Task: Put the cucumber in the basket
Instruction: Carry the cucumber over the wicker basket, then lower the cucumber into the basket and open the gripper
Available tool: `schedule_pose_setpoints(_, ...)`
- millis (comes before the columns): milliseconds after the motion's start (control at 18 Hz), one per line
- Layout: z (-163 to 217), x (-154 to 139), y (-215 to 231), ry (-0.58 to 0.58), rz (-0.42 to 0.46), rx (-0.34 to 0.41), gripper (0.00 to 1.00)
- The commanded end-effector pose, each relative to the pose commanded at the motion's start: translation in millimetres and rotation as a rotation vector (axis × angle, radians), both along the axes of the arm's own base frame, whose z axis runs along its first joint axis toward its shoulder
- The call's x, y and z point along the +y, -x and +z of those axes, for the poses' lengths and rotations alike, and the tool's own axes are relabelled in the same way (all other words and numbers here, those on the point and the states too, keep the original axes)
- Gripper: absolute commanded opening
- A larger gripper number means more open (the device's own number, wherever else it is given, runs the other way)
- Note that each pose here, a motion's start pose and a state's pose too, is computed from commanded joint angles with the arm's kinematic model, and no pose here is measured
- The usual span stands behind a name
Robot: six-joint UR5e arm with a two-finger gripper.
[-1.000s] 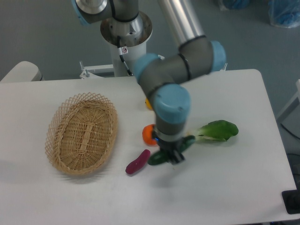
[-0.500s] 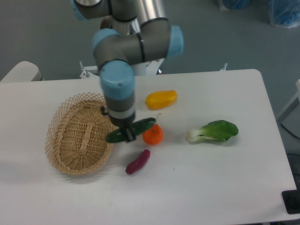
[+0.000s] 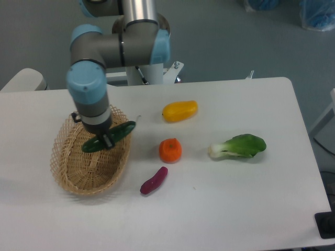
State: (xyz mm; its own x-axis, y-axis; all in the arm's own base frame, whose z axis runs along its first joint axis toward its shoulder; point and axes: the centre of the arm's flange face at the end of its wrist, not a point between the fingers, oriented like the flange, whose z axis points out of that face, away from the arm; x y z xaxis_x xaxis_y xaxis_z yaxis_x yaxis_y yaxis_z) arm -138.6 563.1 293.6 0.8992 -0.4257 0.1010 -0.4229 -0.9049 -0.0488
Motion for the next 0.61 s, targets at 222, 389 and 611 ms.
schedule_pose_setpoints(222, -11.8, 8.3, -1.7, -0.007, 0.081, 0.006, 0.33)
schedule_pose_setpoints(389, -27.9, 18.8, -8.0, -0.012, 0.086, 0.011, 0.39)
schedule_pose_setpoints(611, -39.8, 25.1, -12.9, -0.015, 0.104, 0.013, 0.5)
